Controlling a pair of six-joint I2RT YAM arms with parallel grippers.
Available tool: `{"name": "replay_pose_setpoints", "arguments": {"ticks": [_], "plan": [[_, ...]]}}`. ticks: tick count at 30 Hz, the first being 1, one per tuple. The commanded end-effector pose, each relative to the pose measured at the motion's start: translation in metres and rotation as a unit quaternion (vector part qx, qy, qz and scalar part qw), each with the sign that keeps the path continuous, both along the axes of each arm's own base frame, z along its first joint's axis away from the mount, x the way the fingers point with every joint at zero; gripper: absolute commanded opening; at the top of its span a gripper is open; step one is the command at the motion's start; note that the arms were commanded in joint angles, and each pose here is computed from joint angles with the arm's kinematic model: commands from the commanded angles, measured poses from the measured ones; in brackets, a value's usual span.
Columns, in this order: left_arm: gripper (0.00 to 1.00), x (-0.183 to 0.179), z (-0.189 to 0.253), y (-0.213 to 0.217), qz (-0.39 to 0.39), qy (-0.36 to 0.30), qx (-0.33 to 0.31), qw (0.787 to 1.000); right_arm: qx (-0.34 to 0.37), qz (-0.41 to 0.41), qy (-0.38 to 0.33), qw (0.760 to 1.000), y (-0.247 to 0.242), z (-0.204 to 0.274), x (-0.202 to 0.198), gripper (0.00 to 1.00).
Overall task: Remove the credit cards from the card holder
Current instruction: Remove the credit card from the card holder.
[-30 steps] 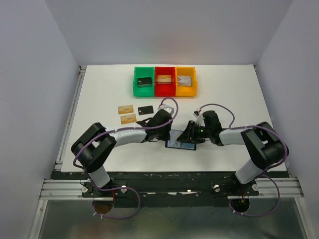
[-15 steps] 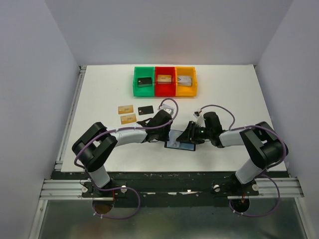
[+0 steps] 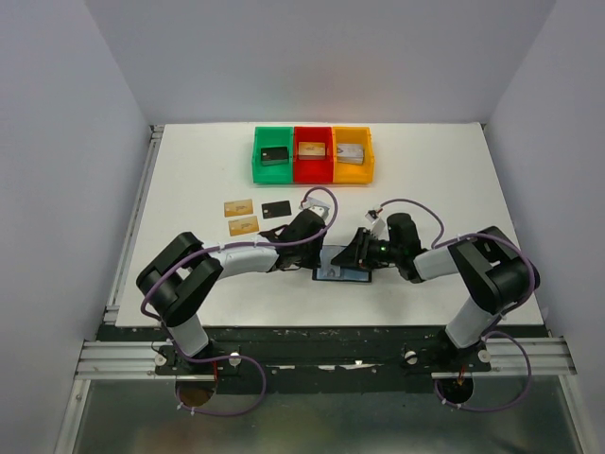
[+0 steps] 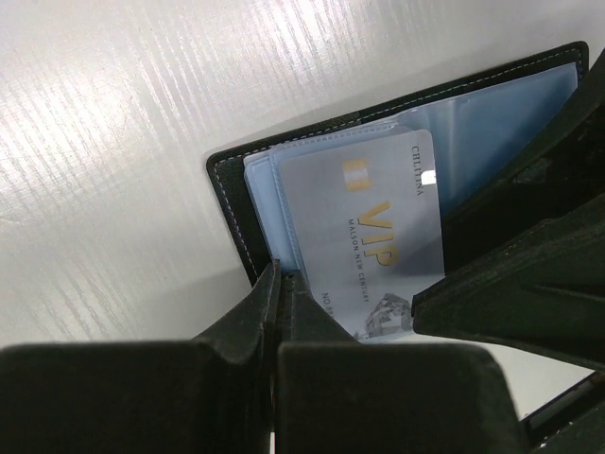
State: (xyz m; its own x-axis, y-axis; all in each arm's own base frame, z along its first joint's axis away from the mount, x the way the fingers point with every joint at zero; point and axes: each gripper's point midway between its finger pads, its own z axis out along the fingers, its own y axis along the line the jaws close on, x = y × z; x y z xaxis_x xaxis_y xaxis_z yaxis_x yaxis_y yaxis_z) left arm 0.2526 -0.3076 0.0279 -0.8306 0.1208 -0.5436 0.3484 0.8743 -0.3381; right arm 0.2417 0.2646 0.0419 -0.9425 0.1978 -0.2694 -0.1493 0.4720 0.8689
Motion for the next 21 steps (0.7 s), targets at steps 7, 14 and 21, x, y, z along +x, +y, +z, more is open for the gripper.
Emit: {"name": "replay_pose_setpoints", "arguments": {"ticks": [7, 14, 21], "plan": [[0.00, -0.016, -0.011, -0.011, -0.030, 0.025, -0.027, 0.999, 0.033, 0.028, -0.006, 0.999, 0.010, 0.006, -0.002, 0.42], [0.00, -0.014, -0.006, -0.018, -0.037, 0.017, -0.046, 0.998, 0.034, 0.033, 0.006, 0.999, 0.011, -0.001, -0.003, 0.43], [0.00, -0.015, -0.005, -0.018, -0.038, 0.015, -0.051, 0.998, 0.034, 0.038, 0.011, 0.999, 0.012, -0.002, -0.005, 0.43]]}}
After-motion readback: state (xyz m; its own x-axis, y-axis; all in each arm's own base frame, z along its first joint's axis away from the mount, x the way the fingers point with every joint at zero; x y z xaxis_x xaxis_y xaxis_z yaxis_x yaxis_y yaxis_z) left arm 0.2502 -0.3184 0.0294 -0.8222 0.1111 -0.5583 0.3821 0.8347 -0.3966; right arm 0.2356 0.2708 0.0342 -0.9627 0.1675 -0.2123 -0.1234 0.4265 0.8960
